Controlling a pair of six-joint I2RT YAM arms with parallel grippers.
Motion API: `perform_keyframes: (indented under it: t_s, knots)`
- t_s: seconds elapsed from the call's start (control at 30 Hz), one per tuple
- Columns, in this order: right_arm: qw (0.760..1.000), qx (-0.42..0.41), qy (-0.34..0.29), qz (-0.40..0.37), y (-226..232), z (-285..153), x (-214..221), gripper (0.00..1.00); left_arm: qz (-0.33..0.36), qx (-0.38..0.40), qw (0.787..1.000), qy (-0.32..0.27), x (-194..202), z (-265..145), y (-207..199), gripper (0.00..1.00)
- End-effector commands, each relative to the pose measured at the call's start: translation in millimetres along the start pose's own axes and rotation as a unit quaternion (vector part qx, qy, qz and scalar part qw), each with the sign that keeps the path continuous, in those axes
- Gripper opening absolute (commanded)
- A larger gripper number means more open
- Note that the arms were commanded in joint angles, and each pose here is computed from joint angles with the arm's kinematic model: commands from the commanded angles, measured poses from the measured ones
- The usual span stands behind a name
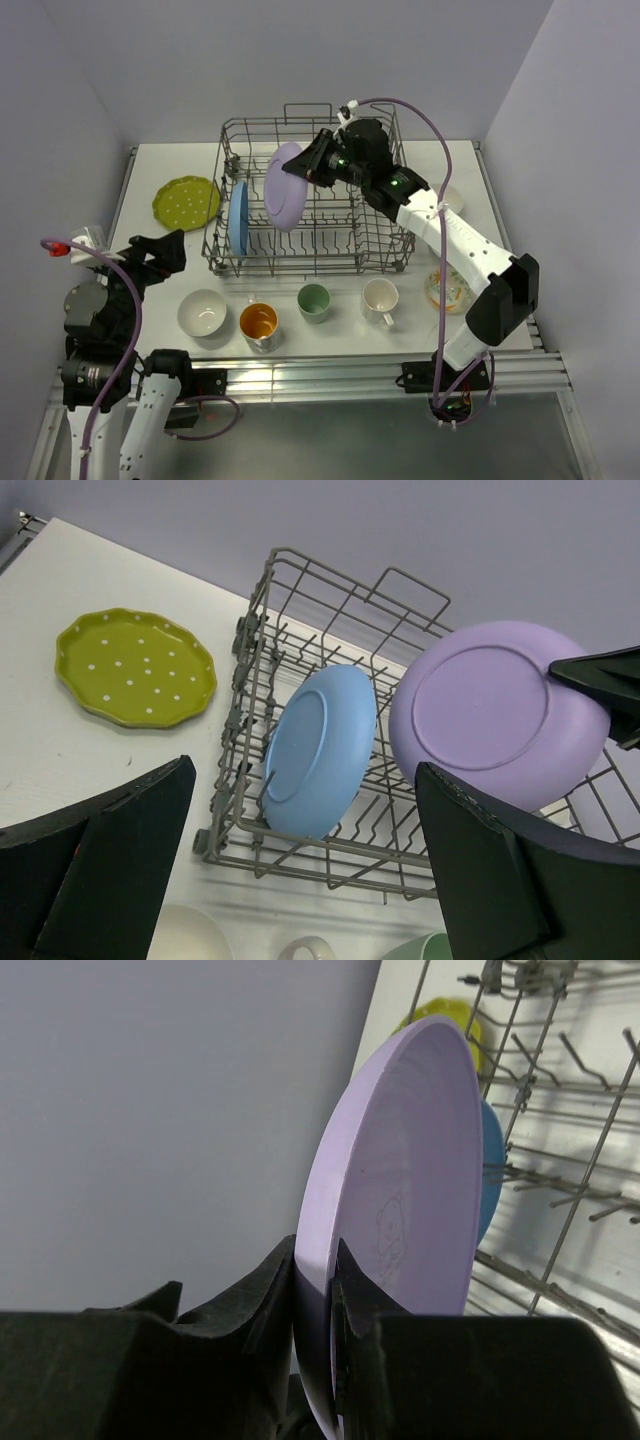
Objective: Load the mixed dishes into the dish rack
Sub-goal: Insert the plate into the dish rack
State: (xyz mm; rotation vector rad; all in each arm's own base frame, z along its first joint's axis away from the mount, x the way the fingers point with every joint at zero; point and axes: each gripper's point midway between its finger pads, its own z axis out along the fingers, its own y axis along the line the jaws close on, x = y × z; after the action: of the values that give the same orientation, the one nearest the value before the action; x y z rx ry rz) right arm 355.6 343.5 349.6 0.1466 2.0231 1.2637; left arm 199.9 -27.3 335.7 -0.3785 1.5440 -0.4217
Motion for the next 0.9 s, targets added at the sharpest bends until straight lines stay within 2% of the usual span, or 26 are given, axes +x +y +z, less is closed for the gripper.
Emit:
perform_keyframes:
  t_s: [0.0, 0.33, 0.87]
  knots:
    - [0.999, -0.044, 0.002, 0.025, 19, 6, 0, 0.0, 0.012, -0.013, 1.0, -0.004, 4, -5, 9, 0.99]
    - [0.997, -0.043, 0.046, 0.047, 8, 26, 37, 0.0, 0.015, -0.011, 1.0, -0.006, 5, -9, 10, 0.99]
    - [0.997, -0.028, 0.055, 0.051, -4, 37, 44, 0.0, 0.01, -0.01, 1.0, -0.013, 6, -9, 11, 0.99]
